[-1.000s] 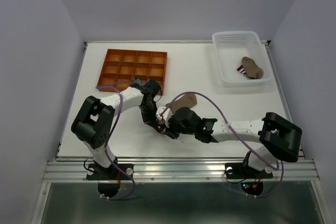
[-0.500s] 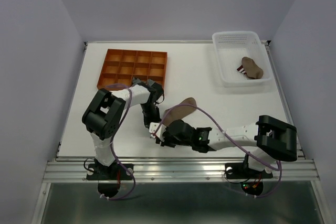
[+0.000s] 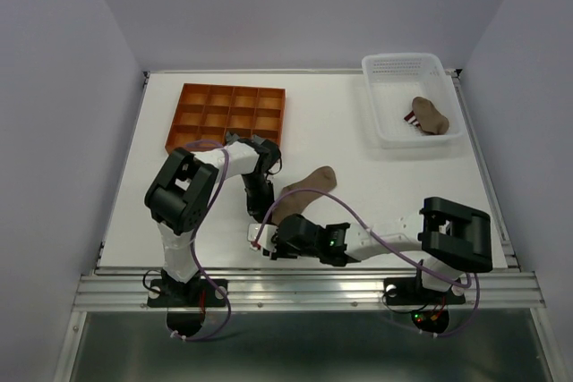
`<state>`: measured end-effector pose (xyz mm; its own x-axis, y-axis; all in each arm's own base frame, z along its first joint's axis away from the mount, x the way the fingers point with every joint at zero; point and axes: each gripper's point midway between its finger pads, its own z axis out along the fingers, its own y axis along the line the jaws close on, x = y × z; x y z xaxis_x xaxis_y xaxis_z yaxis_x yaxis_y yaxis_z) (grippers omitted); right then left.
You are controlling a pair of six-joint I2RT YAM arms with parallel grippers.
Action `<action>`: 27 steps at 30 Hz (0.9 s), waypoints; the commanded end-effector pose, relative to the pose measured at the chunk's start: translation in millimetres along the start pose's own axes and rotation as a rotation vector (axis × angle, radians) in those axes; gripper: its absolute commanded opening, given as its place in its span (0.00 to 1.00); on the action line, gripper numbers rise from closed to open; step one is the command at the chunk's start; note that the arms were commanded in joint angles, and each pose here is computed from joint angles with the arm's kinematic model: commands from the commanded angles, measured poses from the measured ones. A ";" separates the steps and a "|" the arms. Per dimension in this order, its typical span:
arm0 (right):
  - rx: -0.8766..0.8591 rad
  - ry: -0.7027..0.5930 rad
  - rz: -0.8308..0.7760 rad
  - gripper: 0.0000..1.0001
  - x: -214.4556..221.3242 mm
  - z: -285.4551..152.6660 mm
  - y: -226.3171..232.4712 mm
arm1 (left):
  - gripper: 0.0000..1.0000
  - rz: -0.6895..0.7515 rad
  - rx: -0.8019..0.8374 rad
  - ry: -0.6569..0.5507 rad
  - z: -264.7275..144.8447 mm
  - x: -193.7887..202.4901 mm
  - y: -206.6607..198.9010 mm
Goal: Roll the socks
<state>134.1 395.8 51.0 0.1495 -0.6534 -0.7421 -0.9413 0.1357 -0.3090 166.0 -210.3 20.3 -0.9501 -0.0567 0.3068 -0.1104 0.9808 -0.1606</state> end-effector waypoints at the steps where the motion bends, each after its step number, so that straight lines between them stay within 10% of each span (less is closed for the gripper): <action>1: 0.055 -0.018 -0.027 0.32 -16.4 3.7 -10.0 | 0.00 0.023 -0.002 0.008 -9.6 1.7 -3.5; 27: 0.128 0.067 -0.039 0.22 14.1 14.8 -16.1 | 0.00 0.060 0.048 0.044 -18.4 22.3 -12.4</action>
<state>153.4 387.9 33.6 0.1477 -0.7227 -0.6752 -0.9015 0.1824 -0.3924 164.4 -217.4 28.3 -0.9499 -0.0216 0.3118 -0.0823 0.9797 -0.1830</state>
